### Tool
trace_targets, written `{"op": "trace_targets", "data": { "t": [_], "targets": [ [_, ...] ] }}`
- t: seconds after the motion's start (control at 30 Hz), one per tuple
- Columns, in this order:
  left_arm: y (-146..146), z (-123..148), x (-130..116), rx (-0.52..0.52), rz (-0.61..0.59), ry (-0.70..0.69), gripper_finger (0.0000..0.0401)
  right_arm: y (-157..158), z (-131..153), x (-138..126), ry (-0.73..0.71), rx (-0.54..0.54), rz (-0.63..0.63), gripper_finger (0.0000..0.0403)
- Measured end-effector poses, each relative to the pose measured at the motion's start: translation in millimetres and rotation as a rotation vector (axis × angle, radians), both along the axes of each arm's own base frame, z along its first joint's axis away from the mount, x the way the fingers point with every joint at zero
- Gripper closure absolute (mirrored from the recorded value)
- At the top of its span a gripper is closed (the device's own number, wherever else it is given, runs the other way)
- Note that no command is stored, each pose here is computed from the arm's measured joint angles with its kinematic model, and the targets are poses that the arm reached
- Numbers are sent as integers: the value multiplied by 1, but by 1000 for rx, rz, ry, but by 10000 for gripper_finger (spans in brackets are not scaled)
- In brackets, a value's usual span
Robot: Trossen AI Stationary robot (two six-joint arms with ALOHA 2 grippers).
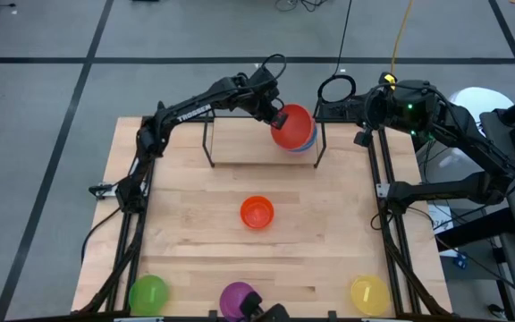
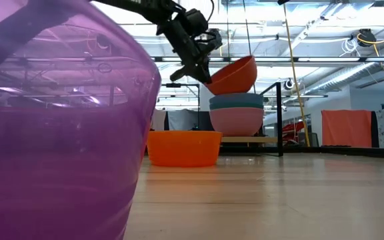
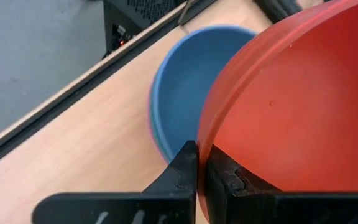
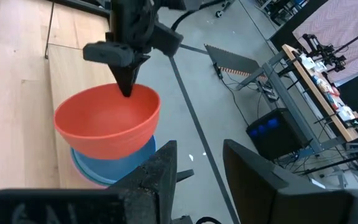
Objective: Place and stack bowls onto a shelf
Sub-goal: Stack the large orange bowl on top of the blue bowls on the shelf
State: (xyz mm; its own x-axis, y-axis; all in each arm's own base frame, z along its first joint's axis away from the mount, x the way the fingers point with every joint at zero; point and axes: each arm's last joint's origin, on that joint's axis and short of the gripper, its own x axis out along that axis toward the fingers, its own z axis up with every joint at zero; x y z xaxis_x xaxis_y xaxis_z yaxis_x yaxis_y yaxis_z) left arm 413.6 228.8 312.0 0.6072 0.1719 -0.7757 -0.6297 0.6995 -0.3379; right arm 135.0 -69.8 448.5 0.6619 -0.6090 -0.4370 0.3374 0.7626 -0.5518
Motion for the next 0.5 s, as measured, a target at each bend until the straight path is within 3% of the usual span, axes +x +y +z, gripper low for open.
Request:
{"op": "trace_targets", "data": {
  "t": [0.13,0.37,0.5],
  "targets": [
    [3,-1,-1,-10,13,1,392,0,0,0,0,0,0,277],
    [5,2,2,-15,43,-53,331,0,0,0,0,0,1,277],
    [4,2,3,-11,38,-54,318,0,0,0,1,1,1,277]
  ]
}}
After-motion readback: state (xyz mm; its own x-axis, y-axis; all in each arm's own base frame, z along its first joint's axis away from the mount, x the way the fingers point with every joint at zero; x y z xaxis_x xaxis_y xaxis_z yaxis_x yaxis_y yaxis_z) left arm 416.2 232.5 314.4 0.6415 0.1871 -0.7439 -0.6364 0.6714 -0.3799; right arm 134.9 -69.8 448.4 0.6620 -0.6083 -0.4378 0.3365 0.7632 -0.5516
